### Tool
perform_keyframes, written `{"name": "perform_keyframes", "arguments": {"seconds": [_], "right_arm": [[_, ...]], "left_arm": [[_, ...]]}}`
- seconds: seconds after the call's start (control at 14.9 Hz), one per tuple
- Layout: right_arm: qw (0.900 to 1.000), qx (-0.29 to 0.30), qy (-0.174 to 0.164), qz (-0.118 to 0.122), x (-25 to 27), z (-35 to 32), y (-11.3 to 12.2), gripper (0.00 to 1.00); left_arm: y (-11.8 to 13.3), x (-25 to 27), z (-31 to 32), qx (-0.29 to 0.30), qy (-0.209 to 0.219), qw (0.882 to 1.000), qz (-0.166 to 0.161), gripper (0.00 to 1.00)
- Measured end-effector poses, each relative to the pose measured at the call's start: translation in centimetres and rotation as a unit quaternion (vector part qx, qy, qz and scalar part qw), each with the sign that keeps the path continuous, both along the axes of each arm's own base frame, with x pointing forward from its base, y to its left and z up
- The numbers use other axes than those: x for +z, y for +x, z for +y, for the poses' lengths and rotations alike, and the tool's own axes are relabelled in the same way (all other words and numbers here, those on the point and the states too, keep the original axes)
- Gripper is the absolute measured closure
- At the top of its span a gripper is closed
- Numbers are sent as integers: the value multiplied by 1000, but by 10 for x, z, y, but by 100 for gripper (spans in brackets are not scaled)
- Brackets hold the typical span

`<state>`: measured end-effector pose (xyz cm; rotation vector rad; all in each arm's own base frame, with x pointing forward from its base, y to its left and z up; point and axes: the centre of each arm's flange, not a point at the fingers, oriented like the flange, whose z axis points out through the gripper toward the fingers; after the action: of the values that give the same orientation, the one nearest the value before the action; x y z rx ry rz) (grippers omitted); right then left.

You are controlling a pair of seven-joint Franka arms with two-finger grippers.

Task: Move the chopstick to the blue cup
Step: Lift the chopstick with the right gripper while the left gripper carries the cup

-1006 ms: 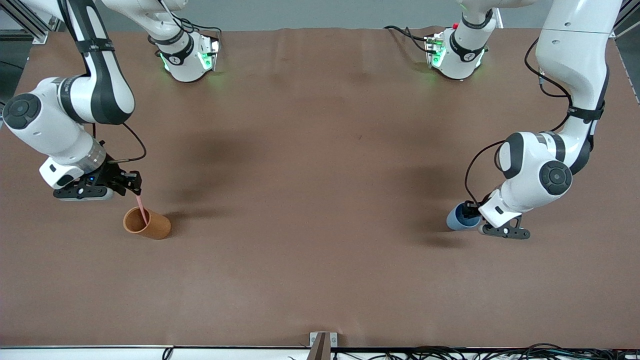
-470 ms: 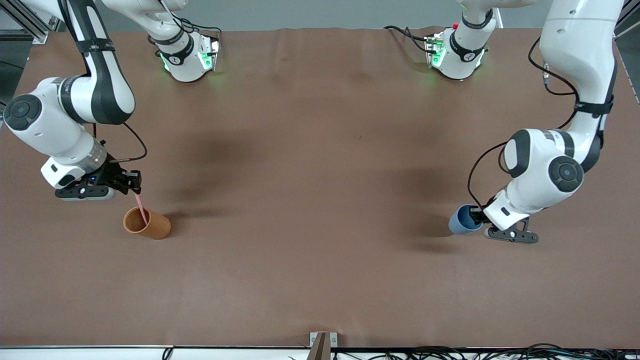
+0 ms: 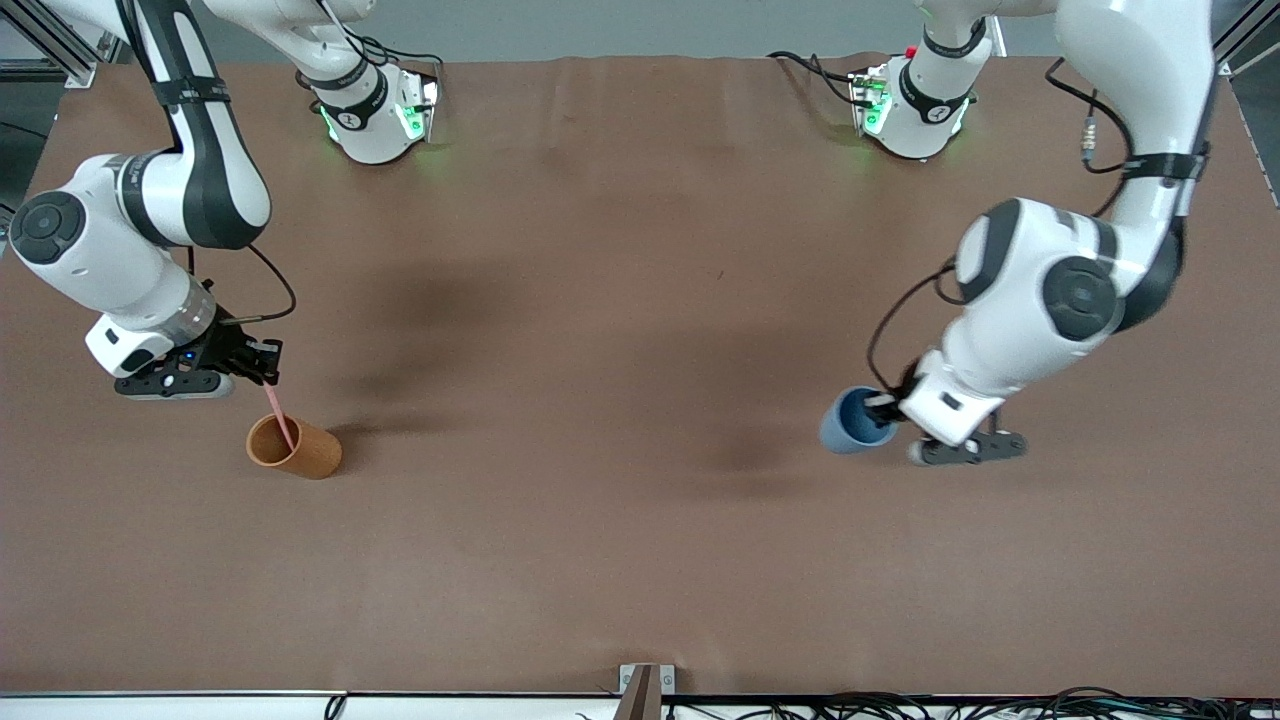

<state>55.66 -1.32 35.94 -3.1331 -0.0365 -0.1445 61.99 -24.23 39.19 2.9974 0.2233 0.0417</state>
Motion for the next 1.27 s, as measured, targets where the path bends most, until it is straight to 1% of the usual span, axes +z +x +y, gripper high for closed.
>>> {"name": "perform_keyframes", "arguments": {"seconds": [0.07,0.13,0.27,0.4,0.6,0.74,0.94,1.07,1.27], "right_arm": [[1000,-1,0,0,0,0,0,88],[1000,-2,0,-1,1,0,0,91],[1000,-3,0,-1,5,-1,2,91],[1000,-3,1,12,21,-1,7,91],[999,-7,3,42,78,-1,20,91],[998,-10,4,60,125,0,23,91],[996,-18,5,83,194,2,19,91],[995,-20,3,98,226,2,12,91],[992,-23,-14,122,256,-2,0,91]], "left_arm": [[-11,1,-27,17,1,1000,3,95],[-24,1,-54,31,3,999,5,95],[-49,-3,-106,54,6,998,12,95],[-70,-14,-150,69,6,997,21,95],[-93,-48,-200,82,18,996,38,95],[-100,-74,-219,90,29,995,39,95],[-105,-98,-241,96,22,994,38,95],[-105,-107,-248,96,26,994,33,95],[-102,-123,-247,89,43,995,18,95]]}}
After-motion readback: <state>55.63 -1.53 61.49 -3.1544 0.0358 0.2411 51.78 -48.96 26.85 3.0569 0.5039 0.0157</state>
